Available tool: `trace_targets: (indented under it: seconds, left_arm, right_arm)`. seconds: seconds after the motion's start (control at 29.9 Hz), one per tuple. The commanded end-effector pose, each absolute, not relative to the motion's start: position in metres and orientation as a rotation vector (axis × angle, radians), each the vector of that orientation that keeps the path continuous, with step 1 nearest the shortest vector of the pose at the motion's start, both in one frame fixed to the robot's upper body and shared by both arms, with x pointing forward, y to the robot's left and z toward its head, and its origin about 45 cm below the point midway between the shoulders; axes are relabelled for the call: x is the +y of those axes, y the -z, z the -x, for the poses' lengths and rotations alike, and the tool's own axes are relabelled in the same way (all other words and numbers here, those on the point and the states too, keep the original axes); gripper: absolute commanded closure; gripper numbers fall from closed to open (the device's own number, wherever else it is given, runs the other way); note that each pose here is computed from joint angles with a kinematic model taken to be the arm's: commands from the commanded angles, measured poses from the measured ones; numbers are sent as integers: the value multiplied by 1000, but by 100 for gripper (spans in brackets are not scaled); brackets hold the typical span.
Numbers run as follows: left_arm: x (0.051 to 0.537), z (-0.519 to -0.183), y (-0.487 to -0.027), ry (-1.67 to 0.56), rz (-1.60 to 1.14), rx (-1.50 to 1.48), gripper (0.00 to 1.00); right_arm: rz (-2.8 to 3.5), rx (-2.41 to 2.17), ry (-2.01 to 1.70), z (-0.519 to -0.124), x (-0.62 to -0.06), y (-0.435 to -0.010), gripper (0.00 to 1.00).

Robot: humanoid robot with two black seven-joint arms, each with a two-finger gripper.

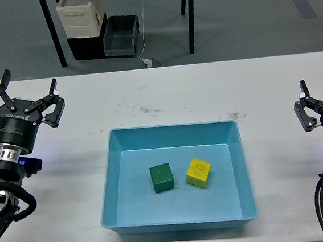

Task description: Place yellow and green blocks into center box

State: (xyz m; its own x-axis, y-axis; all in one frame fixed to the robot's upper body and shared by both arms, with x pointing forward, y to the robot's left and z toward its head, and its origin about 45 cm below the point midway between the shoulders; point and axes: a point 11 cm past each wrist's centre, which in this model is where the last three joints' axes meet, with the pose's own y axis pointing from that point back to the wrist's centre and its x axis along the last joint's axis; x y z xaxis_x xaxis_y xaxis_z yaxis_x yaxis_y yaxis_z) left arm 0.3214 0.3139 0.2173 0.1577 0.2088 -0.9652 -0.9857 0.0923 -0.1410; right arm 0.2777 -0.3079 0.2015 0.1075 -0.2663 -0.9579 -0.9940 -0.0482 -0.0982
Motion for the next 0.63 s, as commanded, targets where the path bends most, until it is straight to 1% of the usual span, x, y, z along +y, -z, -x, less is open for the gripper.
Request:
trace_targets:
  seconds: [0.0,0.17,0.33,0.47,0.6]
  left_arm:
    - [316,-304,-199,-1173,1141,1074,0]
    - [329,-291,-194,-1182,1240,1074,0]
    - [325,-288,-188,-1185,1227,1095,0]
    - [328,-276,-177,-1211,1224,1114,0]
    - [329,-271,-173,-1223,1219,1123,0]
  right_arm:
    - [1430,1299,-1051,-270,-312,-195,0]
    - [1395,1300,-1076,-261,-314,-189,0]
    - [1387,1308,-1079,-259,-315,-185,0]
    - [1384,1312,-1079,-259,-315,-184,0]
    - [1384,1311,-1086,-258,-314,-183,0]
